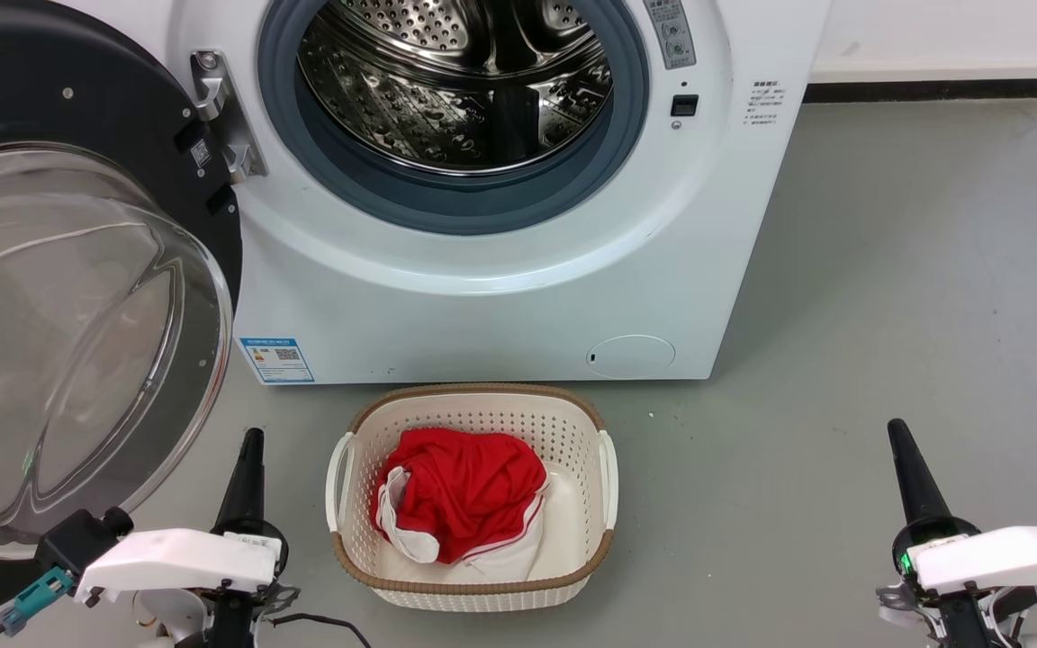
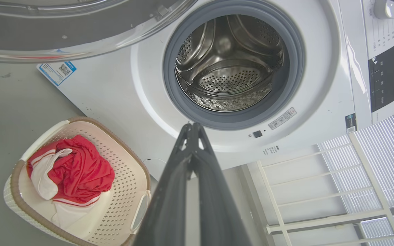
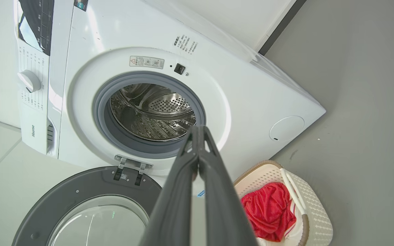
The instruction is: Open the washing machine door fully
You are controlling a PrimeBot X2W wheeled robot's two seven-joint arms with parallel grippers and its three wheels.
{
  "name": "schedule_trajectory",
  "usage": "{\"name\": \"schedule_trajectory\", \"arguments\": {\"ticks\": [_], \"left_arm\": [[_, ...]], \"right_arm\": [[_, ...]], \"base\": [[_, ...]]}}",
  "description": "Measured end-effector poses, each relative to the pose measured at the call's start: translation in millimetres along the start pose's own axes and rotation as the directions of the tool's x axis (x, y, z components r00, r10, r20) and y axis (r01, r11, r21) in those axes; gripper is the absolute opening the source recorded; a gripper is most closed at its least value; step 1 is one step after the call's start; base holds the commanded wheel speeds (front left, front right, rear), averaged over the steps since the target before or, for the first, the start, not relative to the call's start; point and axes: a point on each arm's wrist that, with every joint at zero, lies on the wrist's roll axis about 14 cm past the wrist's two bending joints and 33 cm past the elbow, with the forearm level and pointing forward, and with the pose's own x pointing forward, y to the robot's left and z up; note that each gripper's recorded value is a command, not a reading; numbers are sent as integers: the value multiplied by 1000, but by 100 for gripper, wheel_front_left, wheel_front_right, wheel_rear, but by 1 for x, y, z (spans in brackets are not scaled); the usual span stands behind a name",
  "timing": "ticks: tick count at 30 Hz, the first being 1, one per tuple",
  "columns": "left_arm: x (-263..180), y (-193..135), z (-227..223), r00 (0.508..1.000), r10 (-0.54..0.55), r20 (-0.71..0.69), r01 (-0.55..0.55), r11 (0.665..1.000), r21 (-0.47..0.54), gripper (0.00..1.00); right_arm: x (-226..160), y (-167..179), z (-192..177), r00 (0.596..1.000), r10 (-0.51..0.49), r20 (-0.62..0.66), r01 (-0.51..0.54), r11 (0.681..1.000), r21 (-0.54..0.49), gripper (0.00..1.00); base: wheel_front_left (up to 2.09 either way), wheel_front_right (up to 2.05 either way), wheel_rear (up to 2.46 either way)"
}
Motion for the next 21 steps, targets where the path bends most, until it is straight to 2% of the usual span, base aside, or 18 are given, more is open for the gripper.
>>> {"name": "schedule_trajectory", "arguments": {"ticks": [21], "left_arm": [[-1,-4,1,1000,-21,-11,18,976,-216,0]], "right_arm": [[1,0,5,1000,-3,4,2,978,207,0]], "base": [[0,0,0]]}}
